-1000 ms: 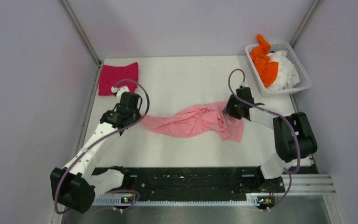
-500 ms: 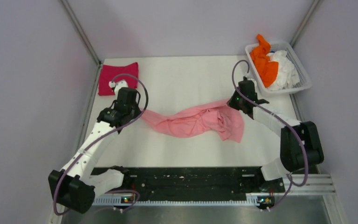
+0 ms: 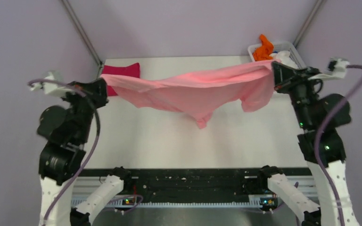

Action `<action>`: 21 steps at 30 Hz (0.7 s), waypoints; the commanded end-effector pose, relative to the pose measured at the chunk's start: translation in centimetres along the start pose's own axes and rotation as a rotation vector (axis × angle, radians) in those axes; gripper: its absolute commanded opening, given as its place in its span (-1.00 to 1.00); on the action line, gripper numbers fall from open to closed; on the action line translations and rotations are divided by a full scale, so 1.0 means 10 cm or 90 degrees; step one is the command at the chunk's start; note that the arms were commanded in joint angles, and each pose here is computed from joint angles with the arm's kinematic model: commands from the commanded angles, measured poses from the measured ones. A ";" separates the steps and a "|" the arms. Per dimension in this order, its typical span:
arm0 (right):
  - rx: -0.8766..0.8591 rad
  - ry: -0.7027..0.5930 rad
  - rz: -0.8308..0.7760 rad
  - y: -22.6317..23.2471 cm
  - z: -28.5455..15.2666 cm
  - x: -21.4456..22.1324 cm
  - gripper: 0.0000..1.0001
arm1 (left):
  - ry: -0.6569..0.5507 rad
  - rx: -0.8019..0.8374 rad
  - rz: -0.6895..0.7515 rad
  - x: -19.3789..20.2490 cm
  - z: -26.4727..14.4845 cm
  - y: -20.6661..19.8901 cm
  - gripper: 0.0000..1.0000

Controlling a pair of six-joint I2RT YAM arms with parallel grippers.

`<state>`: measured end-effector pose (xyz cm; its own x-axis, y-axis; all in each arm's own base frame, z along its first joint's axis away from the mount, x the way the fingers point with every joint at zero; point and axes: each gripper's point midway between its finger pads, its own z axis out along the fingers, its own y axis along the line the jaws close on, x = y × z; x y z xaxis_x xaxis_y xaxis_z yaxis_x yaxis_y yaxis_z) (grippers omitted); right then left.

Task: Fold and stack the t-shirts
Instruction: Flatten out the tshirt

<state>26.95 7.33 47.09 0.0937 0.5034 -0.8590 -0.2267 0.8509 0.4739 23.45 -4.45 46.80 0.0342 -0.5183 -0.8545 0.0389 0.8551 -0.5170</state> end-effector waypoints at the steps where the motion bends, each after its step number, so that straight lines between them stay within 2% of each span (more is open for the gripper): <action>1: -0.124 -0.074 -0.014 0.54 -0.66 -0.74 -1.00 | -0.177 0.123 -0.030 -0.95 -0.77 -0.32 -1.00; 6: -0.294 -0.112 0.001 1.11 -1.30 -1.18 -1.00 | -0.289 0.241 -0.053 -1.48 -1.53 -0.51 -1.00; 11: -0.354 -0.152 0.009 1.30 -1.68 -1.44 -1.00 | -0.332 0.293 -0.031 -1.82 -1.78 -0.73 -1.00; 14: -0.334 -0.167 0.014 1.24 -1.70 -1.47 -1.00 | -0.326 0.285 -0.012 -1.90 -1.62 -0.82 -1.00; 16: -0.310 -0.167 0.017 1.15 -1.62 -1.40 -1.00 | -0.312 0.257 -0.001 -1.87 -1.37 -0.83 -1.00; 21: -0.210 -0.129 0.042 0.75 -1.16 -0.94 -1.00 | -0.230 0.100 0.043 -1.38 -0.29 -0.59 -1.00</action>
<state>8.50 7.85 59.92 0.2939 0.5872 -0.7542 -0.6355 0.7094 0.3048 7.86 -0.71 66.63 0.5088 -0.5709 -0.6444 0.4058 0.8192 -0.4054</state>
